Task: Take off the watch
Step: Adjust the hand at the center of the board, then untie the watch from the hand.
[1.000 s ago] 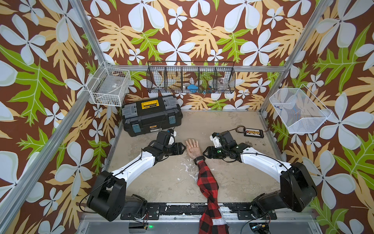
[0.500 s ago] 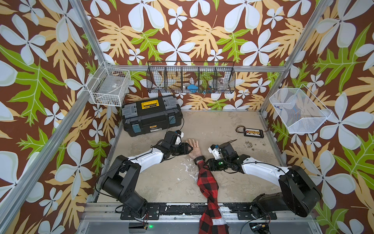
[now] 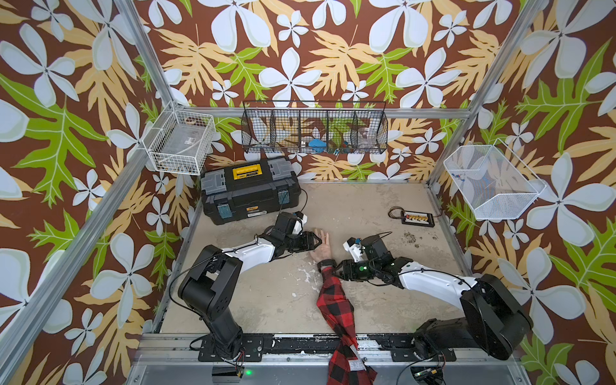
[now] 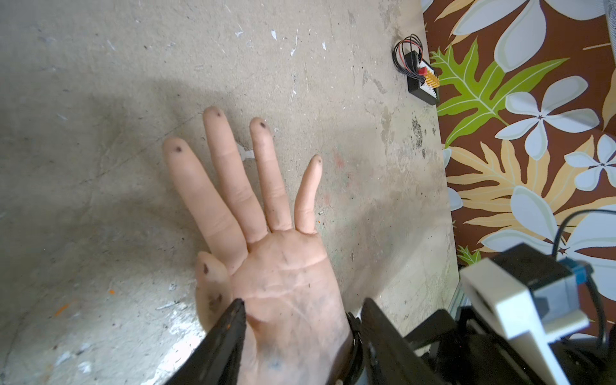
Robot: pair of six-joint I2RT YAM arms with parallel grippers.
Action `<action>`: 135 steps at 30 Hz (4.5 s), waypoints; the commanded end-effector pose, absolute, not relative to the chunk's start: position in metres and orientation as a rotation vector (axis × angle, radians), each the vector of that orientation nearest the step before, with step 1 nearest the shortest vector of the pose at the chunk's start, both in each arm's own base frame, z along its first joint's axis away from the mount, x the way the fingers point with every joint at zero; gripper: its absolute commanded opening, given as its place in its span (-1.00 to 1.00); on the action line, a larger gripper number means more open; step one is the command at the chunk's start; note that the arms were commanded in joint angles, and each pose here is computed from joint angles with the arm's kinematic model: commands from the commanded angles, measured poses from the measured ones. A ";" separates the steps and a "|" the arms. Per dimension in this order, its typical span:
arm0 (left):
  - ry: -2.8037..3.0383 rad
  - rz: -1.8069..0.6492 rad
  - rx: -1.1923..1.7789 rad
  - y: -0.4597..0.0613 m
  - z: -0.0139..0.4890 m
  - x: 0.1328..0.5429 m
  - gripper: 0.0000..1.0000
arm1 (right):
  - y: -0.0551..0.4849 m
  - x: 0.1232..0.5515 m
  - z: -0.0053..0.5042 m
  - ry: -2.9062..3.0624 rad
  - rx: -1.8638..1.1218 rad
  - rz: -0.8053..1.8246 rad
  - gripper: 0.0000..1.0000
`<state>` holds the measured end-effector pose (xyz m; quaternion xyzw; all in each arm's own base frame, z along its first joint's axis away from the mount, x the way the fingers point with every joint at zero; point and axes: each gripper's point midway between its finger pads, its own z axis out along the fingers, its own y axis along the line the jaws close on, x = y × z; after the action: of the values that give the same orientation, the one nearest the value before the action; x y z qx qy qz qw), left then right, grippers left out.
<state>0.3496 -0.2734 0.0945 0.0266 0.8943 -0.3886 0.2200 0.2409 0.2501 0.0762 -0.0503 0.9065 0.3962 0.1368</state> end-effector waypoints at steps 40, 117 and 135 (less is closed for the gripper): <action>2.506 -0.985 0.067 -0.260 0.096 0.297 0.00 | 0.257 0.283 0.063 2.515 -0.205 1.399 -0.31; 1.983 -0.472 1.487 -0.314 0.095 0.292 0.00 | 0.259 0.286 0.061 2.528 -0.199 1.407 -0.86; 1.955 -0.560 1.579 -0.321 0.087 0.278 0.10 | 0.260 0.286 0.060 2.527 -0.195 1.415 -0.88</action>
<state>0.2840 -0.3210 0.0871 0.5785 0.7362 -0.2008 0.2881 0.2890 0.2594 0.0638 -0.0705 0.8612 0.4872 0.1267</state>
